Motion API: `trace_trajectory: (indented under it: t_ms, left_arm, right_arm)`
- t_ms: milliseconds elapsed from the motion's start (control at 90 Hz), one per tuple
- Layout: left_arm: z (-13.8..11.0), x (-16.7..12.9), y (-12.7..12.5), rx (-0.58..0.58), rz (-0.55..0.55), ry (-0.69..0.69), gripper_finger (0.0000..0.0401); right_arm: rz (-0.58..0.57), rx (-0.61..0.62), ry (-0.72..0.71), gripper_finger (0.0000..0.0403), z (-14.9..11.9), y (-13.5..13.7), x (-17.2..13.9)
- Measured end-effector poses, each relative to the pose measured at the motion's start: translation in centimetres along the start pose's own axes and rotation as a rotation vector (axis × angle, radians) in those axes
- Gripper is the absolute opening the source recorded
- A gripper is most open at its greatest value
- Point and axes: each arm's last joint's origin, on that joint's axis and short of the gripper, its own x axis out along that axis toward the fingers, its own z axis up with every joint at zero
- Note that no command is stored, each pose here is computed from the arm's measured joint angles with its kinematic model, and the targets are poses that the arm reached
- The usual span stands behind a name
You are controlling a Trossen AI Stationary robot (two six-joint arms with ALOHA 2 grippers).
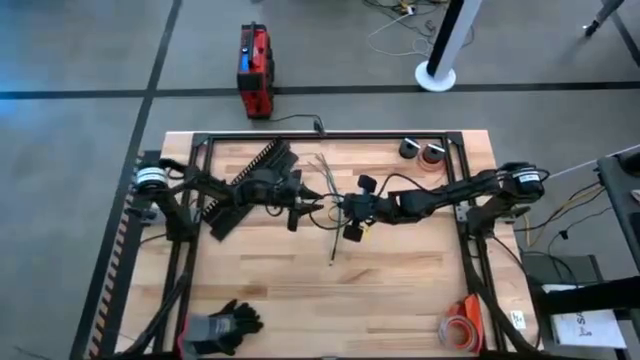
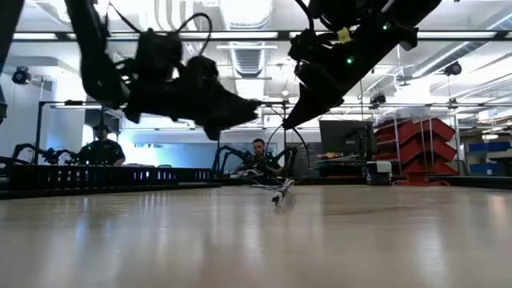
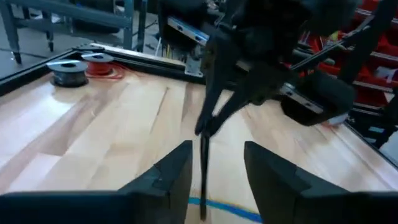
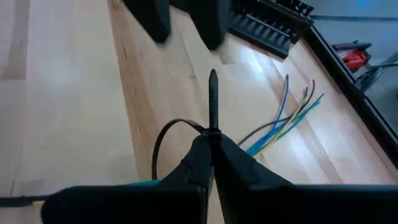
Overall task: Ziptie cables
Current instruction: Wrap the cable wires together using a black zip tie
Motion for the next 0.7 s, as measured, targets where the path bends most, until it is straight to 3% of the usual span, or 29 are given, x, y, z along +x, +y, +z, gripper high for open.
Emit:
trace_trajectory:
  t_ms: [433, 700]
  left_arm:
    - [0.6, 3.8, 1.1, -0.041, -0.075, 0.008, 0.0170]
    - [0.6, 3.9, 1.2, -0.050, -0.060, 0.028, 0.0115]
  right_arm:
    - [-0.010, -0.038, 0.002, 0.0001, -0.2, -0.1, 0.1]
    - [-0.011, -0.040, -0.001, 0.0001, -0.2, -0.1, 0.1]
